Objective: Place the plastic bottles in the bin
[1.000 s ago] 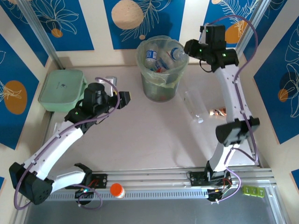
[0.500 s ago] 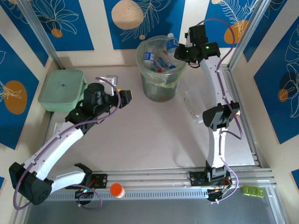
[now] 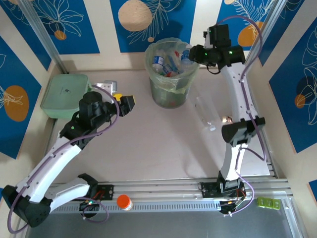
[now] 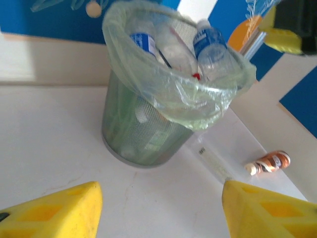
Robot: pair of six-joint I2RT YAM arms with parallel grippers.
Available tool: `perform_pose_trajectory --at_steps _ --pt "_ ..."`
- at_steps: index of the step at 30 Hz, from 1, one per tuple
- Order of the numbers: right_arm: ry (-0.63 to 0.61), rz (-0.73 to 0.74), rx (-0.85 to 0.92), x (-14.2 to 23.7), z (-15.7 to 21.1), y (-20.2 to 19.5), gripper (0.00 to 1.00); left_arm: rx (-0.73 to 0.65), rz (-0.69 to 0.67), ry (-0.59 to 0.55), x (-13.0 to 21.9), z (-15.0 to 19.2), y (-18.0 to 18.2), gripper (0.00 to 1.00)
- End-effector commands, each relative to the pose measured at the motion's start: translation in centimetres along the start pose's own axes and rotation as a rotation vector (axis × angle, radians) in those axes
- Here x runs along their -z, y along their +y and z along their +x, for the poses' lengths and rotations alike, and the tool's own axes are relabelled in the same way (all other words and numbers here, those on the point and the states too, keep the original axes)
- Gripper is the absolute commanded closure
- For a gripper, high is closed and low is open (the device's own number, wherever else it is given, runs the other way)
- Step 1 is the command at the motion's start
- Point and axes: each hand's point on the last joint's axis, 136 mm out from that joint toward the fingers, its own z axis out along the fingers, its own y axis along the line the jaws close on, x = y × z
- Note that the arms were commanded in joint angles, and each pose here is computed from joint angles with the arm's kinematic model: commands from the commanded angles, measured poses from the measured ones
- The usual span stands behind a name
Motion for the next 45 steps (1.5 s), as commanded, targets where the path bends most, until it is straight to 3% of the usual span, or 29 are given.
perform_pose_trajectory --at_steps 1,6,11,18,30,33,39,45 --pt "-0.021 0.074 -0.019 1.1 1.7 -2.4 0.42 -0.033 -0.094 -0.026 0.9 0.6 1.8 0.34" --pt "0.029 0.144 -0.137 -0.1 7.7 -8.3 0.29 -0.048 -0.096 -0.054 1.3 0.3 1.8 0.33" --pt "0.191 0.275 -0.061 -4.1 14.0 -13.3 0.22 -0.063 -0.096 -0.052 1.4 0.6 1.5 0.32" --pt "0.447 0.264 -0.031 -10.0 19.7 -15.0 0.0 -0.102 -0.085 -0.066 1.7 0.5 0.8 0.31" --pt "0.638 0.324 0.062 -13.1 25.2 -16.5 0.03 -0.124 -0.087 -0.082 2.1 0.3 0.6 0.3" --pt "0.631 0.35 0.057 -13.2 25.4 -17.0 0.09 -0.123 -0.084 -0.078 1.9 0.4 0.6 0.3" --pt "0.603 0.407 0.065 -13.2 25.7 -17.8 0.32 -0.13 -0.094 -0.072 1.7 0.6 0.8 0.3" --pt "0.638 0.419 0.035 -13.3 26.5 -18.3 0.27 -0.136 -0.101 -0.07 1.7 0.7 0.9 0.29"
